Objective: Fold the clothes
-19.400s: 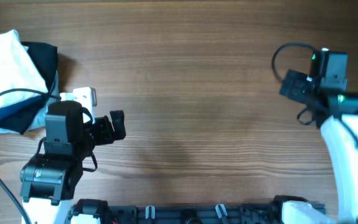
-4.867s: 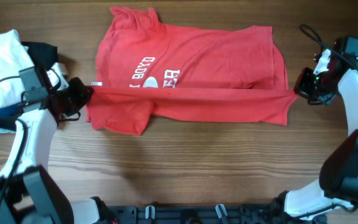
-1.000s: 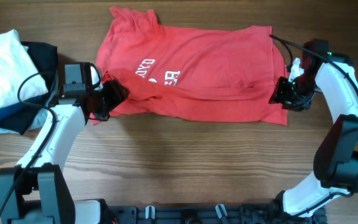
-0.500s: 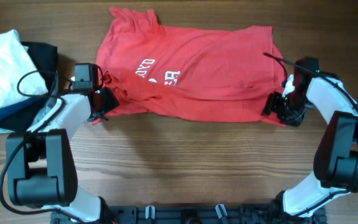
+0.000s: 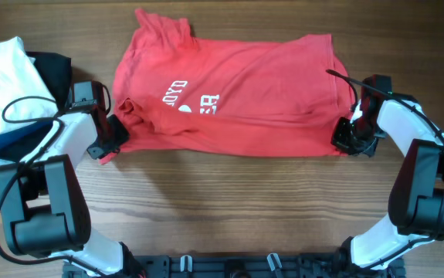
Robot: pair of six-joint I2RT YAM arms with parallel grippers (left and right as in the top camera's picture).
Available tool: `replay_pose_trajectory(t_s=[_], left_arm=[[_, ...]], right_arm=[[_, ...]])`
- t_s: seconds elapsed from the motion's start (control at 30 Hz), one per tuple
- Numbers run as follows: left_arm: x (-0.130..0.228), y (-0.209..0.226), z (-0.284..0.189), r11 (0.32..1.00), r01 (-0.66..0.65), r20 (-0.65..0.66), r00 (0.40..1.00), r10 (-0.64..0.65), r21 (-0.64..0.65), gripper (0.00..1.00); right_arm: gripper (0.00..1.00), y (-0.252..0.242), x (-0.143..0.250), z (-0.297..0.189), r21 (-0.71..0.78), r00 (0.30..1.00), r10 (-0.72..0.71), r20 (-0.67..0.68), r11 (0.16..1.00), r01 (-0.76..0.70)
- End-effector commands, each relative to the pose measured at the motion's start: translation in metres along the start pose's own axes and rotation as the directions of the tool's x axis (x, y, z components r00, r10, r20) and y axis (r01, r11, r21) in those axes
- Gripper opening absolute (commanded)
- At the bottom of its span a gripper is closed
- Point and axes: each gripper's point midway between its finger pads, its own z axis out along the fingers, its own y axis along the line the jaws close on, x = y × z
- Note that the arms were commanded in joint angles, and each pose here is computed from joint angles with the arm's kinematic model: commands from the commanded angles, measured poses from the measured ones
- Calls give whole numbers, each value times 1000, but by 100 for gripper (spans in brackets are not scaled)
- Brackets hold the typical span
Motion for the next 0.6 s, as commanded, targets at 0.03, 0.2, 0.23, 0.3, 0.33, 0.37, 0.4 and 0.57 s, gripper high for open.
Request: replay_pose_trajectory(t_s=[0.03, 0.2, 0.23, 0.3, 0.33, 0.37, 0.4, 0.57], left_arm=[[73, 51, 20, 980, 0, -271, 961, -55, -198, 4], [96, 72, 7, 961, -1, -360, 927, -104, -278, 4], [102, 76, 4, 956, -6, -385, 916, -113, -293, 4], [110, 80, 0, 952, -13, -406, 906, -118, -305, 4], [113, 81, -1, 951, -6, -405, 906, -126, -309, 4], [116, 83, -3, 950, 0, -401, 907, -132, -311, 4], [118, 84, -5, 952, 5, -390, 911, -130, -305, 4], [97, 75, -27, 972, 57, -254, 960, -116, -227, 6]], right_arm=[[4, -57, 28, -1, 310, 976, 217, -25, 930, -199], [4, -72, 47, -9, 402, 959, 278, -55, 885, -234], [4, -74, 49, -11, 415, 956, 289, -56, 877, -241], [4, -76, 55, -12, 430, 950, 305, -68, 868, -248], [4, -76, 56, -14, 433, 949, 308, -71, 867, -249], [4, -76, 58, -16, 434, 948, 309, -74, 866, -248], [4, -76, 58, -19, 430, 949, 308, -67, 868, -251], [4, -66, 50, -46, 322, 953, 301, 33, 899, -296]])
